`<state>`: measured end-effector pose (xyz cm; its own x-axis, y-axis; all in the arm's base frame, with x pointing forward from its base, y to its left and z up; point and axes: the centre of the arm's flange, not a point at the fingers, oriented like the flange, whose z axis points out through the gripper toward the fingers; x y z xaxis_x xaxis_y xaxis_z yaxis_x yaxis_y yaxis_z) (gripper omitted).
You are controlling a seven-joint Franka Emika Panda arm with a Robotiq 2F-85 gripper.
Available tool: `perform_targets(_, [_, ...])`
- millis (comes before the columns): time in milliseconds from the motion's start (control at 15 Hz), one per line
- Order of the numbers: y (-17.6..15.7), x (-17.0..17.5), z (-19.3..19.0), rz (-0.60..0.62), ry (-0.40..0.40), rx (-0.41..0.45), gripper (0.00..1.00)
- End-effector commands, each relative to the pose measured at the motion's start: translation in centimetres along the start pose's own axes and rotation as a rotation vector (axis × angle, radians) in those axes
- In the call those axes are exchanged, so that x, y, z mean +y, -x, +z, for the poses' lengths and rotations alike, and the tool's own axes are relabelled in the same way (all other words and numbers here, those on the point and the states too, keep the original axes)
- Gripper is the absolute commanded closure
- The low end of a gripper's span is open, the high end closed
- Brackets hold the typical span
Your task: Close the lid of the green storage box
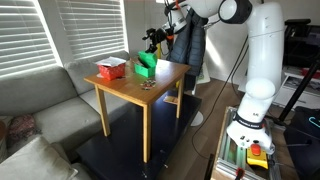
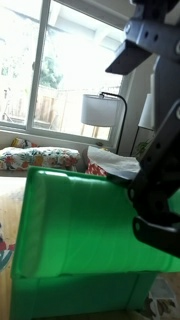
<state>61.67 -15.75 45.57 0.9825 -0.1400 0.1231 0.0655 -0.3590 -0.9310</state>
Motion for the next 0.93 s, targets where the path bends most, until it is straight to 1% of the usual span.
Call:
perform_targets(0, [0.7, -0.6, 2.0, 0.029, -0.015, 0.017, 0.0])
perform_targets(200, [0.9, -0.5, 3.3, 0.04, -0.03, -0.004, 0.0])
perform_targets(400, [1.1, -1.0, 3.5, 0.033, -0.064, -0.01, 0.0])
perform_targets(733, [1.4, -3.5, 1.7, -0.015, -0.11, 0.025, 0.0])
perform_targets(867, [1.8, -4.7, 0.3, -0.031, -0.092, 0.043, 0.0])
